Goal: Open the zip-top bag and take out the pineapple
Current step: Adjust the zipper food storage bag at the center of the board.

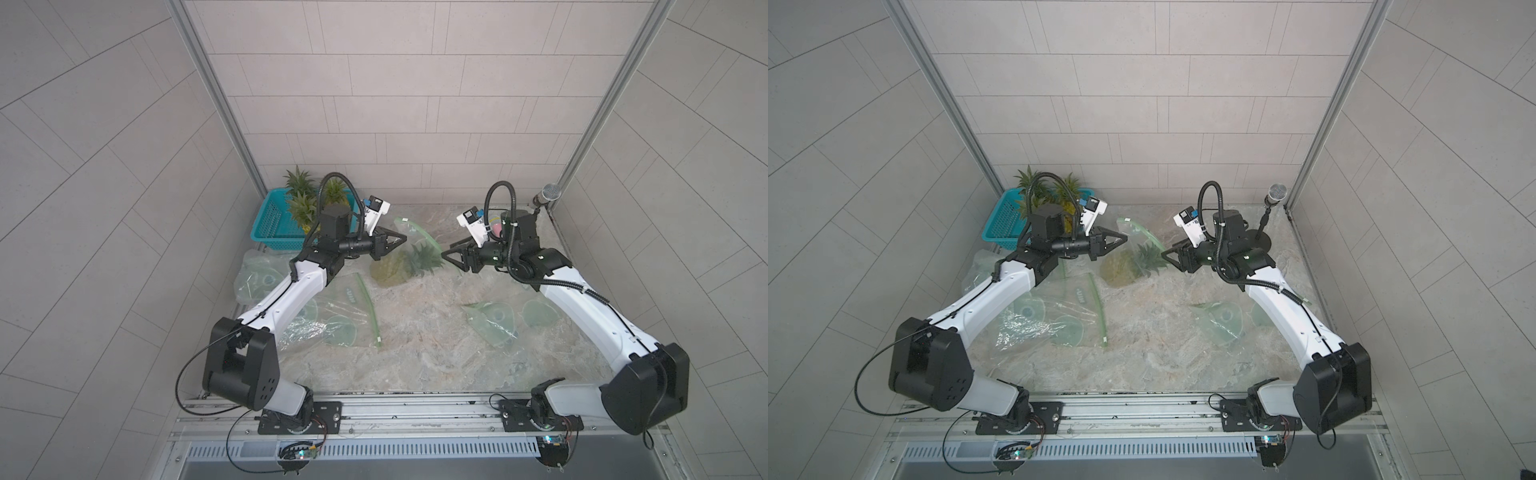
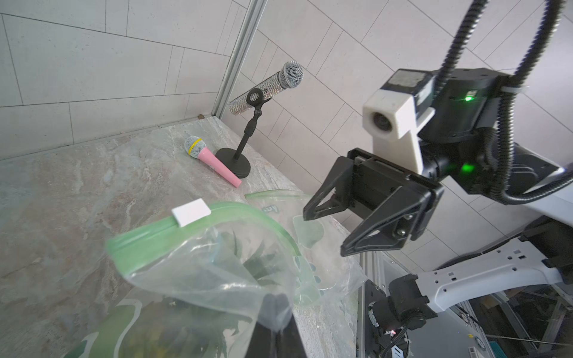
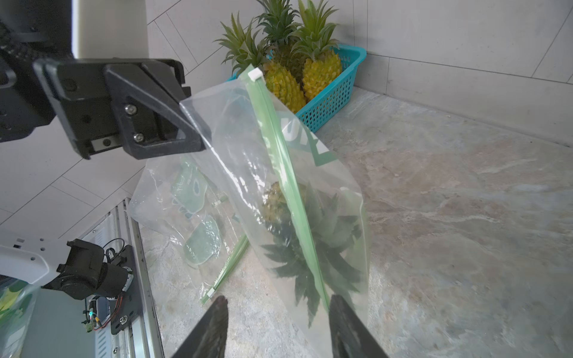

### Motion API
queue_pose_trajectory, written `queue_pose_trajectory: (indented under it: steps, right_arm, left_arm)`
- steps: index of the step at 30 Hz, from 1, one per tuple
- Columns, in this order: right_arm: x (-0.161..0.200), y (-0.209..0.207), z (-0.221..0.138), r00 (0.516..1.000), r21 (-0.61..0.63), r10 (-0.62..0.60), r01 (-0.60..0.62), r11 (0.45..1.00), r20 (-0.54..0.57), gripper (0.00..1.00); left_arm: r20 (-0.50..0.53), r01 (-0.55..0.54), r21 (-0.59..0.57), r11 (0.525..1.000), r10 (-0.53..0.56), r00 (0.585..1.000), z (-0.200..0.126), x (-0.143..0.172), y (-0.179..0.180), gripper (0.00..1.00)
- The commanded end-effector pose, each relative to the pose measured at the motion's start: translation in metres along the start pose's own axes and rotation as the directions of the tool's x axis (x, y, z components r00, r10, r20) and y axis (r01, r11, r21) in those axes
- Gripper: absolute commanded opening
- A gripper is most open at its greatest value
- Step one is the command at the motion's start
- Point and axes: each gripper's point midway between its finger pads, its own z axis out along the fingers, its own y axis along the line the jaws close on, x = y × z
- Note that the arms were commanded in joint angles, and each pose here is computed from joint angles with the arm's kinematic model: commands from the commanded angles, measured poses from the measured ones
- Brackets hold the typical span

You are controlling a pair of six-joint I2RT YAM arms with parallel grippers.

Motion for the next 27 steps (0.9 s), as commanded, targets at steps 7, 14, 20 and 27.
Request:
queue_pose_trajectory:
  steps: [7, 14, 20, 27]
  right_arm:
    - [-0.018, -0.020, 0.026, 1.000, -0.007, -0.030, 0.030, 1.000, -0.002, 0.50]
    - [-0.014, -0.005, 0.037, 0.997, -0.105, -0.048, 0.042, 0.994, -0.059, 0.18]
    - [-0.036, 0.011, 0.012, 0.996, -0.078, -0.093, 0.091, 0.993, -0.015, 0.00]
    - [-0.057, 0.036, -0.027, 0.970, -0.048, -0.242, 0.241, 0.969, -0.018, 0.00]
  left_arm:
    - [0.065, -0.106, 0.087, 0.990, 0.101, 0.993, -0.007, -0.021, -0.031, 0.00]
    - [0.056, -0.097, 0.066, 0.993, 0.093, 0.994, -0.007, -0.018, -0.027, 0.00]
    - [0.012, -0.075, -0.086, 0.993, 0.076, 0.997, -0.015, -0.016, -0.008, 0.36]
    - [0.012, -0.036, -0.221, 0.975, 0.040, 0.999, -0.050, -0.029, -0.003, 0.51]
